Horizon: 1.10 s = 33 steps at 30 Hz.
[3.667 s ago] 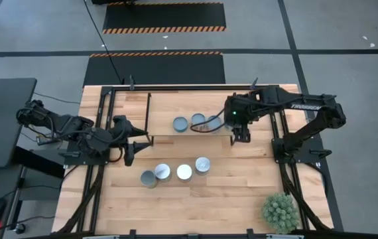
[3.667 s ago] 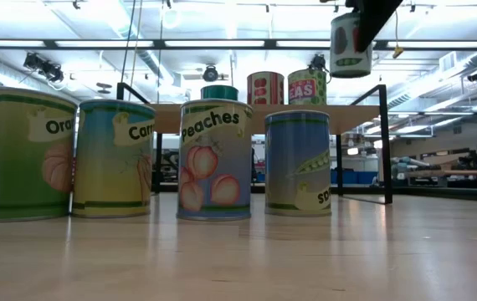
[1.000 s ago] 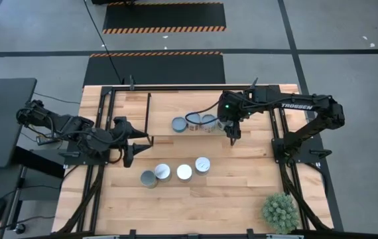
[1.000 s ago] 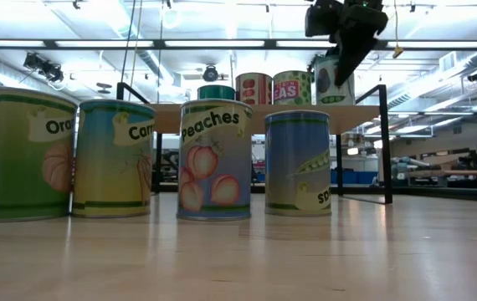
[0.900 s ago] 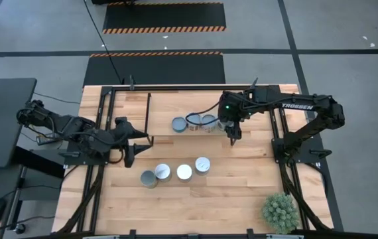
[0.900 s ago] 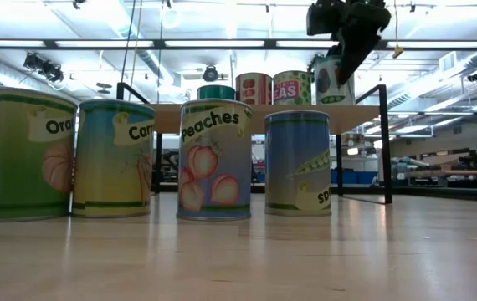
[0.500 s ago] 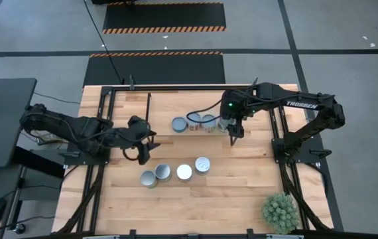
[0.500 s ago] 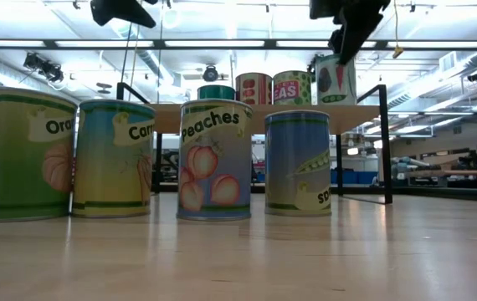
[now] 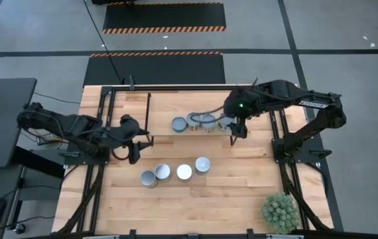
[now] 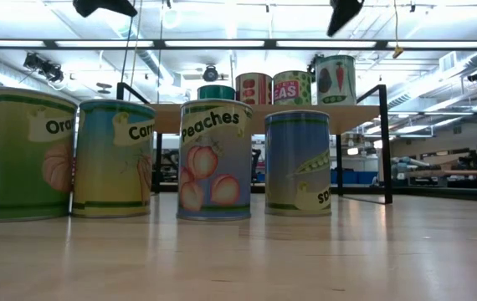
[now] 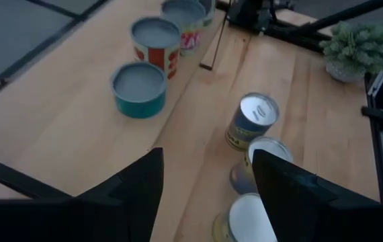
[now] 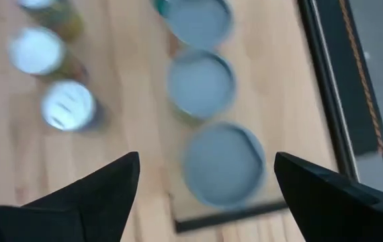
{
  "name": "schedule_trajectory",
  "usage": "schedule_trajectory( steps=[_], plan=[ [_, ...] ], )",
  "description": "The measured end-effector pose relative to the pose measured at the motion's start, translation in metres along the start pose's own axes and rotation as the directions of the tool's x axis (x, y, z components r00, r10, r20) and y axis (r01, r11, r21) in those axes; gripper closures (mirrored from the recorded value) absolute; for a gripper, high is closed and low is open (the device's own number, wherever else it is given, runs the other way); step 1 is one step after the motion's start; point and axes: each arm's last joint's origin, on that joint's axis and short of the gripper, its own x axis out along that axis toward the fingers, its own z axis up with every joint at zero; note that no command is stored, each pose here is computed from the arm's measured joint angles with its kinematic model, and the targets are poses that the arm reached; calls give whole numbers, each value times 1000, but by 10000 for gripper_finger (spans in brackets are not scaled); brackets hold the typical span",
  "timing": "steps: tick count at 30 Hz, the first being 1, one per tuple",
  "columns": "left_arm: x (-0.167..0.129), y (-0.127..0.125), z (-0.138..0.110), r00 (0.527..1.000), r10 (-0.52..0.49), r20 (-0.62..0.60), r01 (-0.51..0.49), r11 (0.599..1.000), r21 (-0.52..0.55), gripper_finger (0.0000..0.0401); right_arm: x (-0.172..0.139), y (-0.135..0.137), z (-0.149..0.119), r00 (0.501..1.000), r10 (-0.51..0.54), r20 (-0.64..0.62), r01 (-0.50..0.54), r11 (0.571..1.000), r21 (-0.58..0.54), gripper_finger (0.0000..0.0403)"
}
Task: Pick and place cans onto a shelf
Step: Put the canned peas on the shelf
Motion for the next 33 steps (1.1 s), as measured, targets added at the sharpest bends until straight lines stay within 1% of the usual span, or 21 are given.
schedule_trajectory(
  steps=[5,8,12,18,22,28,33],
  plan=[
    [-9,2,0,999,-5,36,6,1000,-30,168,2,25,13,991,63,118,-57,997,-57,53],
    [-13,2,1,999,-16,46,18,998,-58,168,11,39,23,982,94,166,-81,993,-82,53],
    [-15,1,0,998,-32,50,35,997,-67,168,33,59,36,978,124,170,-107,989,-104,53],
    [-15,1,0,998,-32,47,36,996,-78,168,79,86,48,981,162,102,-150,982,-119,53],
    [-17,1,2,997,-44,64,50,995,-88,168,109,104,52,973,224,54,-213,965,-155,53],
    [-32,9,6,988,-67,136,85,988,-128,168,147,126,47,969,242,-58,-249,941,-229,53],
    [-49,20,8,978,-88,192,124,976,-181,168,177,137,41,954,257,-156,-293,913,-284,53]
  ],
)
